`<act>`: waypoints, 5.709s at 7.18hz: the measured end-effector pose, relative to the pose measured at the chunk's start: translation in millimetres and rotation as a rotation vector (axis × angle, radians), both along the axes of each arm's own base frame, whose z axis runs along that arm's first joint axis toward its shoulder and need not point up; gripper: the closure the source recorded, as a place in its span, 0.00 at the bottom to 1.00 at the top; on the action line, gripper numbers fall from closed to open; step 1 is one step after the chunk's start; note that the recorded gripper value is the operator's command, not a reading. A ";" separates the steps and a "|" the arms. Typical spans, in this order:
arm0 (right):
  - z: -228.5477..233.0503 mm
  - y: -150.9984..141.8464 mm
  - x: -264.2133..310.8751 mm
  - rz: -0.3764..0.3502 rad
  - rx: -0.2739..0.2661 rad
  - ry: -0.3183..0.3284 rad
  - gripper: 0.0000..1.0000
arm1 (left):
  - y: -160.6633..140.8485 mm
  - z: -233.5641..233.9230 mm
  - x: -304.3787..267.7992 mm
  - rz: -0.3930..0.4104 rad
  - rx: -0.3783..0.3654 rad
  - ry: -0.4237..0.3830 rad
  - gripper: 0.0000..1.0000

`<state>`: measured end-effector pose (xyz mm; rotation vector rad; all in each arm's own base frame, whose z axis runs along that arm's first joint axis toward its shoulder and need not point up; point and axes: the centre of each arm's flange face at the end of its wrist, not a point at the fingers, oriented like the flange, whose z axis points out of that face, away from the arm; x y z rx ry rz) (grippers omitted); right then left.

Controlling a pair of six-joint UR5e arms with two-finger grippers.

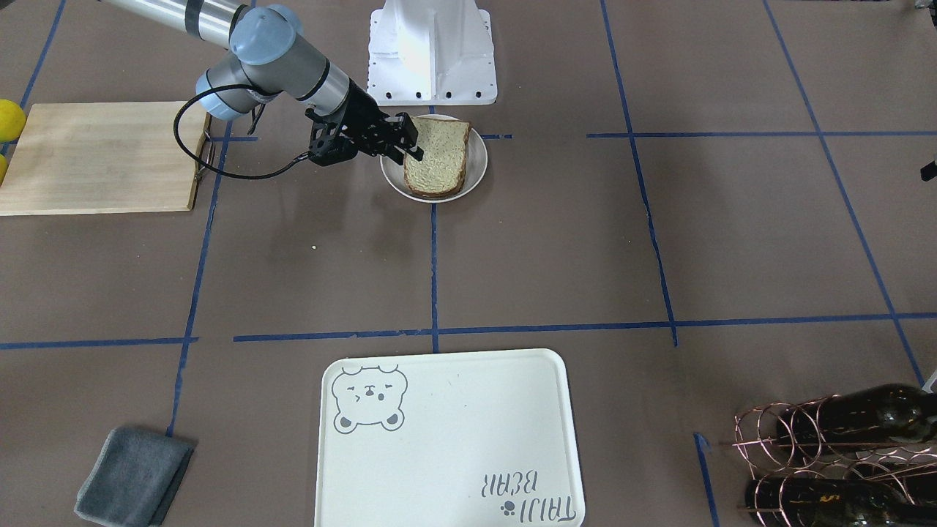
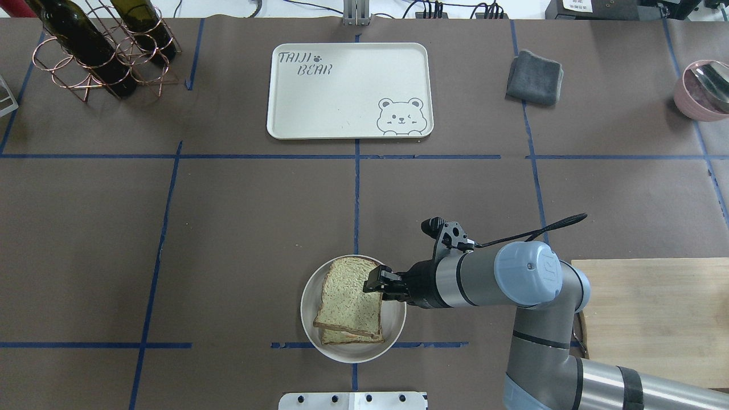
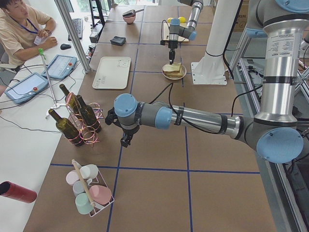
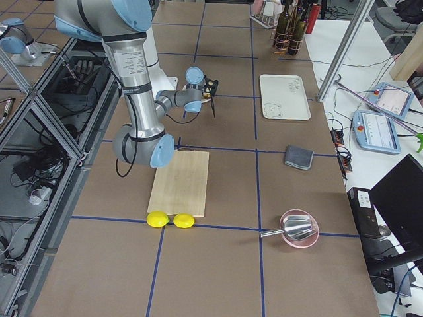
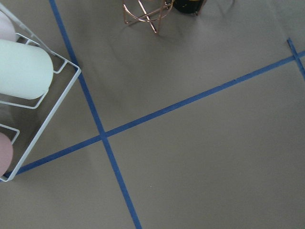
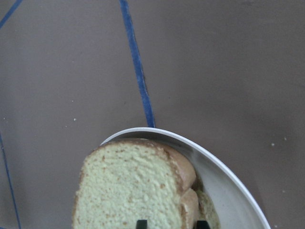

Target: Make sandwich and place on tray

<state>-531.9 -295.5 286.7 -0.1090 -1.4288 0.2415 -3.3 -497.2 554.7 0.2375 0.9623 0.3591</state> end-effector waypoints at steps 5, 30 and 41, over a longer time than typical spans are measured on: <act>51.4 -56.0 176.2 0.014 -0.062 0.031 0.00 | 28.2 -55.1 130.0 -0.133 -0.205 0.197 0.02; 208.7 -152.1 317.6 0.007 -0.025 0.188 0.00 | 244.2 -335.9 569.4 -0.378 -0.537 0.192 1.00; 213.9 -140.1 329.0 0.017 0.009 0.165 0.00 | -81.4 -357.6 584.7 -1.072 -1.049 0.340 1.00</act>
